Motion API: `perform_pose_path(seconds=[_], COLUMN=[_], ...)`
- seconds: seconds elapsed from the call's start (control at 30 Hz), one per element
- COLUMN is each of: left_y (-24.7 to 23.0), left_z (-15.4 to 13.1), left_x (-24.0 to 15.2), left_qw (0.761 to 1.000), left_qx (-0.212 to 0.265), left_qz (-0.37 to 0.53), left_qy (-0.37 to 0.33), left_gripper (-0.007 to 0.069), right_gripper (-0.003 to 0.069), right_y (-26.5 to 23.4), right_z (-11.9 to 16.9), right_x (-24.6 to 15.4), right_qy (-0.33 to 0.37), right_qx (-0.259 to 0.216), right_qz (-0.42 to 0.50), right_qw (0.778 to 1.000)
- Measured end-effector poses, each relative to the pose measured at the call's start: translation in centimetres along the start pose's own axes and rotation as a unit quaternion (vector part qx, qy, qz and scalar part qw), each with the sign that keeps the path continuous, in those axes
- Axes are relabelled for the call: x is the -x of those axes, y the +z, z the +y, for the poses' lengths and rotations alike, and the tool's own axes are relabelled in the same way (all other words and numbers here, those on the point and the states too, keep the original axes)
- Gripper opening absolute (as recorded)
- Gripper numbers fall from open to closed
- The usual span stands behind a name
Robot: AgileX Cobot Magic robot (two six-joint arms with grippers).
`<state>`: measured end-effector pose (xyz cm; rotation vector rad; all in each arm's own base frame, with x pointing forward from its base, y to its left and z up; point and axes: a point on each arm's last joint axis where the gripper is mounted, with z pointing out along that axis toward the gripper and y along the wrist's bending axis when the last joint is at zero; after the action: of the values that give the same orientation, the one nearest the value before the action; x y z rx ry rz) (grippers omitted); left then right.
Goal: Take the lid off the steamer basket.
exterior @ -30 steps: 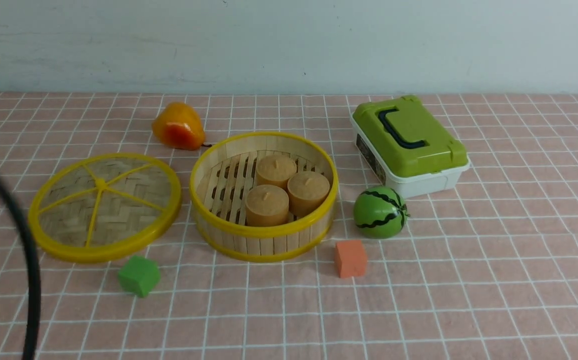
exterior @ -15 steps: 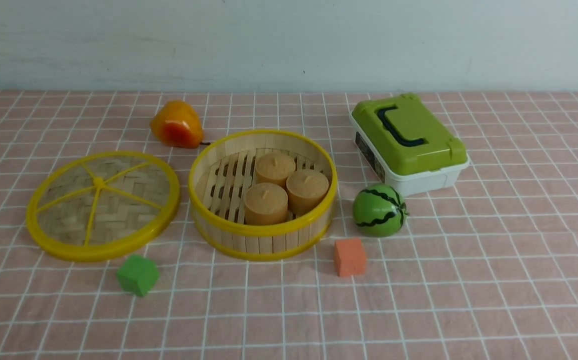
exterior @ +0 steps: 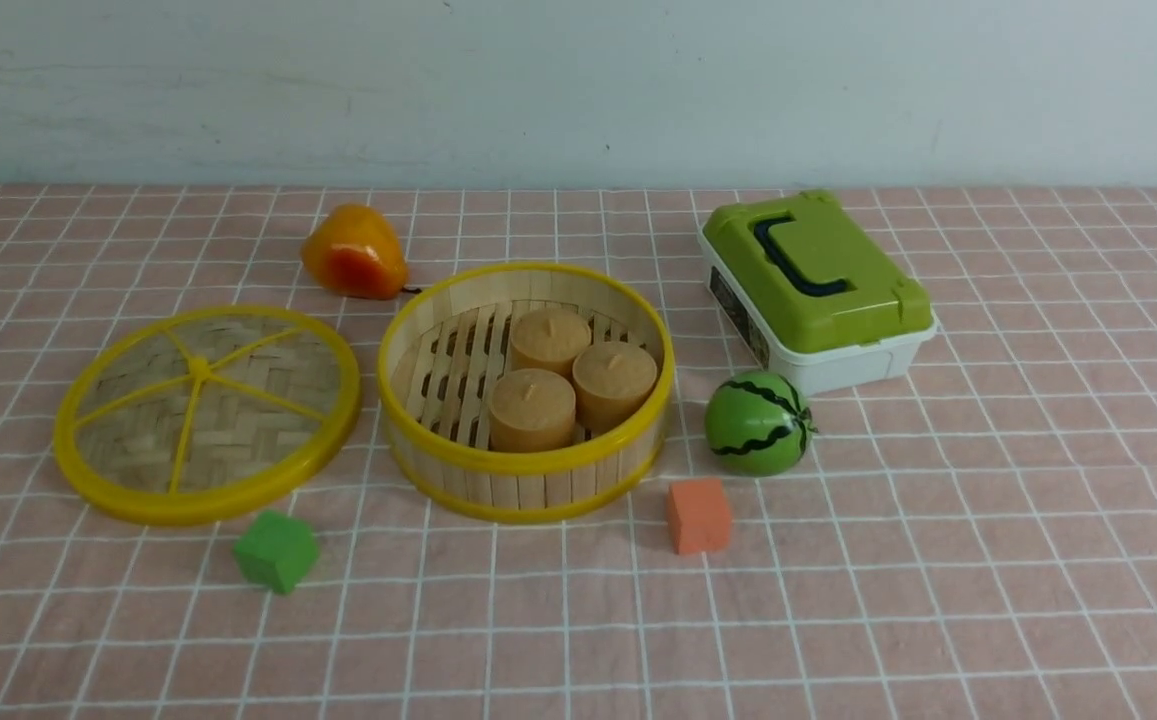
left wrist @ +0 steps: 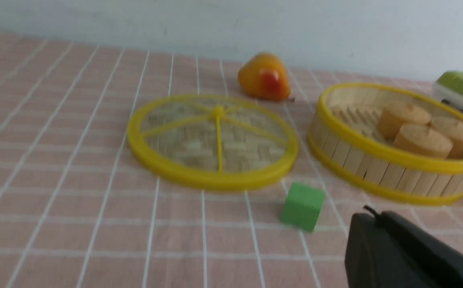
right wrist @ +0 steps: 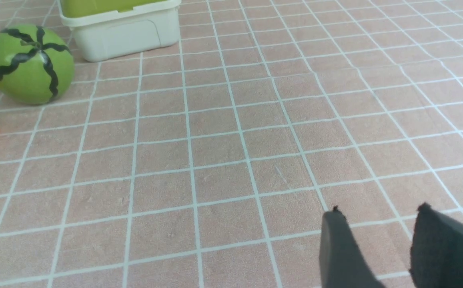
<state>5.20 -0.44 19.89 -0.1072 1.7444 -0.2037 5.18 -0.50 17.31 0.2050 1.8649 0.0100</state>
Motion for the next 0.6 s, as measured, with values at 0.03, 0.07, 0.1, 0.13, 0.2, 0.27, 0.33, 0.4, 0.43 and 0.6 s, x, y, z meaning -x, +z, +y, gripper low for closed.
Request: perform_pose_path(seconds=[0.03,0.07,0.1,0.13,0.2,0.27,0.33,0.4,0.43,0.6], left_y=[0.3,0.4,0.5,0.5,0.5,0.5,0.5,0.5,0.5,0.5], left_z=[0.2,0.3,0.3,0.3,0.3,0.3,0.3,0.3,0.3,0.2], left_x=[-1.0,-1.6,-2.2,-2.5,-2.9,-3.1,-3.1,-3.1,-3.1,-3.1], left_qw=[1.0,1.0,0.999,0.998,0.997,0.996,0.996,0.996,0.996,0.996], left_qx=[0.002,0.001,-0.001,-0.005,-0.007,-0.006,-0.007,-0.01,-0.01,-0.011], left_qz=[0.016,0.029,0.046,0.059,0.077,0.084,0.084,0.084,0.084,0.084], left_qy=[-0.004,-0.008,-0.012,-0.015,-0.01,-0.004,-0.003,-0.008,-0.008,-0.009], left_gripper=[-0.0013,-0.0013,-0.0013,-0.0013,-0.0013,-0.0013,-0.0013,-0.0013,-0.0013,-0.0013], right_gripper=[0.0241,0.0241,0.0241,0.0241,0.0241,0.0241,0.0241,0.0241,0.0241,0.0241], right_y=[0.0,0.0,0.0,0.0,0.0,0.0,0.0,0.0,0.0,0.0], right_z=[0.0,0.0,0.0,0.0,0.0,0.0,0.0,0.0,0.0,0.0], right_x=[0.0,0.0,0.0,0.0,0.0,0.0,0.0,0.0,0.0,0.0], right_qy=[0.0,0.0,0.0,0.0,0.0,0.0,0.0,0.0,0.0,0.0], right_qx=[0.0,0.0,0.0,0.0,0.0,0.0,0.0,0.0,0.0,0.0], right_qz=[0.0,0.0,0.0,0.0,0.0,0.0,0.0,0.0,0.0,0.0], right_qw=[1.0,1.0,1.0,1.0,1.0,1.0,1.0,1.0,1.0,1.0])
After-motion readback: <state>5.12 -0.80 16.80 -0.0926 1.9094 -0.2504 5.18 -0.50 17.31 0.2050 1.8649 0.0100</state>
